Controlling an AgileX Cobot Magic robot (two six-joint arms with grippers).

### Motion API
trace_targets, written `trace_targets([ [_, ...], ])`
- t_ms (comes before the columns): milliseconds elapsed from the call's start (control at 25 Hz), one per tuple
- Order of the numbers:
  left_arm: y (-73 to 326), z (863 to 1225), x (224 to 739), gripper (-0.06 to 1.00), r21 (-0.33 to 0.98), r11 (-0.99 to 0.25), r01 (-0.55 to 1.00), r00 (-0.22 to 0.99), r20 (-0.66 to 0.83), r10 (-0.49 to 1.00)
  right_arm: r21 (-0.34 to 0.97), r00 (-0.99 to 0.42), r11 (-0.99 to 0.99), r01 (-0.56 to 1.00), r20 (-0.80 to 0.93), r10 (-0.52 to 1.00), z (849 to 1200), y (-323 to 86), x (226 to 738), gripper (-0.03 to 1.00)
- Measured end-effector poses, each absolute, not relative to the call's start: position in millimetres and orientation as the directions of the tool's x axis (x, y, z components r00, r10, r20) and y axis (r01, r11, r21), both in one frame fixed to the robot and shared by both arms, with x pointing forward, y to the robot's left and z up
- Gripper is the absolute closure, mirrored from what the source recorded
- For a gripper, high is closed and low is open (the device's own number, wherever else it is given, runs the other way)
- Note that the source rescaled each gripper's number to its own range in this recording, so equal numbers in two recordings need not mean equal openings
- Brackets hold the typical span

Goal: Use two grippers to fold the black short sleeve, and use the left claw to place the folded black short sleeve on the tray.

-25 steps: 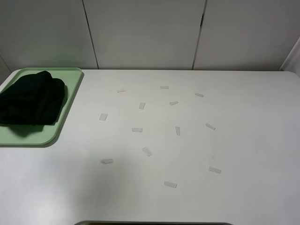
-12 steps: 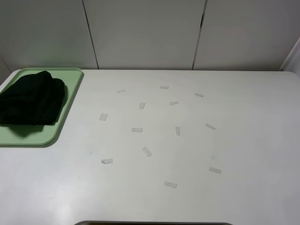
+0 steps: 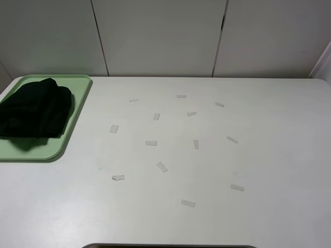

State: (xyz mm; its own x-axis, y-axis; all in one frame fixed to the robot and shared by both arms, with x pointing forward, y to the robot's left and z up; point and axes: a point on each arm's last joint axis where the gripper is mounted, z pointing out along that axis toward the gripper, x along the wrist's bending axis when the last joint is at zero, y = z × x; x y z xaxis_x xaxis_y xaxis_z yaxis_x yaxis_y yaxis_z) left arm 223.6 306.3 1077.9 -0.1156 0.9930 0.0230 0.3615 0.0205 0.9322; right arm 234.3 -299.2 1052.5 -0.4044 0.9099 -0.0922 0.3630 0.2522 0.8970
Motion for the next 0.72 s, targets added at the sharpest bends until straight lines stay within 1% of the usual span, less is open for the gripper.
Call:
trace_targets([
  [160, 306, 1063, 223, -0.06, 0.887, 0.07, 0.456, -0.127, -0.013, 0.992, 0.897, -0.404, 0.252, 0.363, -0.092, 0.91, 1053, -299, 234, -0.03],
  [360, 305, 1048, 227, -0.06, 0.848, 0.084, 0.523, -0.127, -0.02, 0.992, 0.897, -0.404, 0.252, 0.363, -0.092, 0.91, 1053, -299, 234, -0.03],
  [520, 305, 1039, 228, -0.06, 0.82, 0.087, 0.566, -0.128, -0.017, 0.992, 0.897, -0.404, 0.252, 0.363, -0.092, 0.91, 1053, -299, 234, -0.03],
  [720, 305, 1038, 228, -0.06, 0.817, 0.088, 0.57, -0.128, -0.017, 0.992, 0.897, -0.404, 0.252, 0.363, -0.092, 0.91, 1053, -299, 234, -0.03],
])
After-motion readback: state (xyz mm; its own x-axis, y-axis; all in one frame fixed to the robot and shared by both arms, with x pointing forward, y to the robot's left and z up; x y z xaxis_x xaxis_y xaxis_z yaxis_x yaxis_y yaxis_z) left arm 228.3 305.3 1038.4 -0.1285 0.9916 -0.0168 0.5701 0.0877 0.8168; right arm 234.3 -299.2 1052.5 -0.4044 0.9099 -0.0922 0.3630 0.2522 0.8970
